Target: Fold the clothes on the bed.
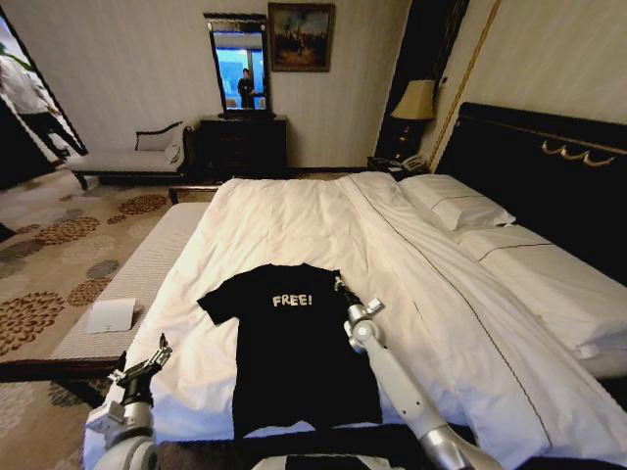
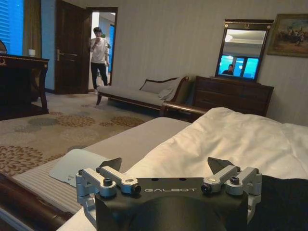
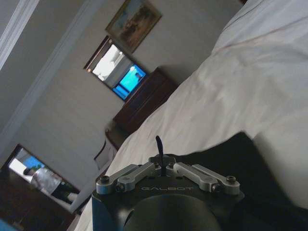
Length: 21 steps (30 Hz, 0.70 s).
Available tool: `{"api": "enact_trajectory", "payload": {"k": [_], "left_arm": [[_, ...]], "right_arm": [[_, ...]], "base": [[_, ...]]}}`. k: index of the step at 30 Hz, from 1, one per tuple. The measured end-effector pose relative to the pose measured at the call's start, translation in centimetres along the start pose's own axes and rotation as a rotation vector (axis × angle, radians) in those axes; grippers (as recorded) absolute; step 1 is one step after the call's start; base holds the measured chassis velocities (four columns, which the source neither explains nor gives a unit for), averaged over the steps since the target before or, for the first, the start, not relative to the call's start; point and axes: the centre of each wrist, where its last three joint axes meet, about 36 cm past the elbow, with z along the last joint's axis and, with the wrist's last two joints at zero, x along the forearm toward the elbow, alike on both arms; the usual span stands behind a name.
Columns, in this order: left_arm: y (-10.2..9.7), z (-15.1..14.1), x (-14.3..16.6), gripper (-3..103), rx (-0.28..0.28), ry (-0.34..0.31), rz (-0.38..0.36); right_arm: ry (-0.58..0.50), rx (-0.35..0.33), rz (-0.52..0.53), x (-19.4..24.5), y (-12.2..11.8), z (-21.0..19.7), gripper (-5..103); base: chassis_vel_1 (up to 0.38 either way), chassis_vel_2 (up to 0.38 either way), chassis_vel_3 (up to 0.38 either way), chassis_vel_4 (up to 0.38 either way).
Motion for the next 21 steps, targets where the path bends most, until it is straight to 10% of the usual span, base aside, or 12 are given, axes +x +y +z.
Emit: {"api": "enact_trajectory", "payload": {"k": [13, 21], "left_arm": [[-0.2, 1.1, 0.1, 100, 0.002, 0.015, -0.014], [-1.0, 1.4, 0.0, 100, 0.0, 0.017, -0.005]], "right_arm": [[0.062, 0.073, 0.024, 0.0, -0.8, 2.9, 0], [0.067, 0.03, -0.036, 4.1, 1.1, 3.7, 32]], "base": [[0.0, 0.0, 0.0, 0.0], [0.0, 0.0, 0.0, 0.0]]}}
